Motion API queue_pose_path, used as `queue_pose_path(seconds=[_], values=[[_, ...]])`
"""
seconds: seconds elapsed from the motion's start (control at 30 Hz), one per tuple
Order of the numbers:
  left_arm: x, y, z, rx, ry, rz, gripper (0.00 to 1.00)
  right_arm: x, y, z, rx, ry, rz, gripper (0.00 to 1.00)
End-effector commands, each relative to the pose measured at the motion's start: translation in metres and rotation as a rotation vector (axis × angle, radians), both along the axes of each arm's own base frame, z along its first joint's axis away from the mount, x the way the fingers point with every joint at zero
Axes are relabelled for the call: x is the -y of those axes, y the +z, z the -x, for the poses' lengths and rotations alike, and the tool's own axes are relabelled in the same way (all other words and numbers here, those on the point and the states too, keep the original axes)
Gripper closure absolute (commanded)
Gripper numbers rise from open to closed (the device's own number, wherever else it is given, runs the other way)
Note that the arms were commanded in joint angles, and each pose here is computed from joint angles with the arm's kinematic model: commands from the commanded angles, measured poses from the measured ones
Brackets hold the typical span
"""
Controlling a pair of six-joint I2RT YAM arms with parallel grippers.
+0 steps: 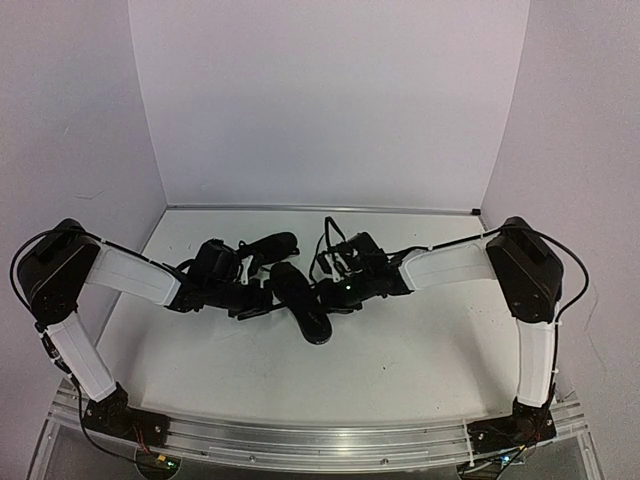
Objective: Tie the shoes
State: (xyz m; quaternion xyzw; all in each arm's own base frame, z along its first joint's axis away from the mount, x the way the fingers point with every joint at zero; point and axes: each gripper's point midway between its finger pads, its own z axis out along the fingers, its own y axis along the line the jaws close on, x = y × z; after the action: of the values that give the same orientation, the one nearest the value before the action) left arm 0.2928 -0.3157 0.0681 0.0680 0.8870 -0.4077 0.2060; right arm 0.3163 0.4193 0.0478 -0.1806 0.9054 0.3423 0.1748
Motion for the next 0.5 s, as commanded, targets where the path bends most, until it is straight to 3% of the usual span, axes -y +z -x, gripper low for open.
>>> queue_pose_path(seconds=[0.0,0.13,0.47], values=[[-0.001,0.013,-0.006,0.036,0.014,0.006,0.25,0.017,-0.030,0.015,-0.045,-0.002,0.148,0.76],[-0.002,0.007,-0.009,0.031,0.021,-0.005,0.25,0.034,-0.026,0.024,-0.054,-0.043,0.171,1.00],[0.024,0.001,-0.018,0.022,-0.062,0.073,0.25,0.065,0.005,0.064,-0.059,-0.165,0.103,1.00]])
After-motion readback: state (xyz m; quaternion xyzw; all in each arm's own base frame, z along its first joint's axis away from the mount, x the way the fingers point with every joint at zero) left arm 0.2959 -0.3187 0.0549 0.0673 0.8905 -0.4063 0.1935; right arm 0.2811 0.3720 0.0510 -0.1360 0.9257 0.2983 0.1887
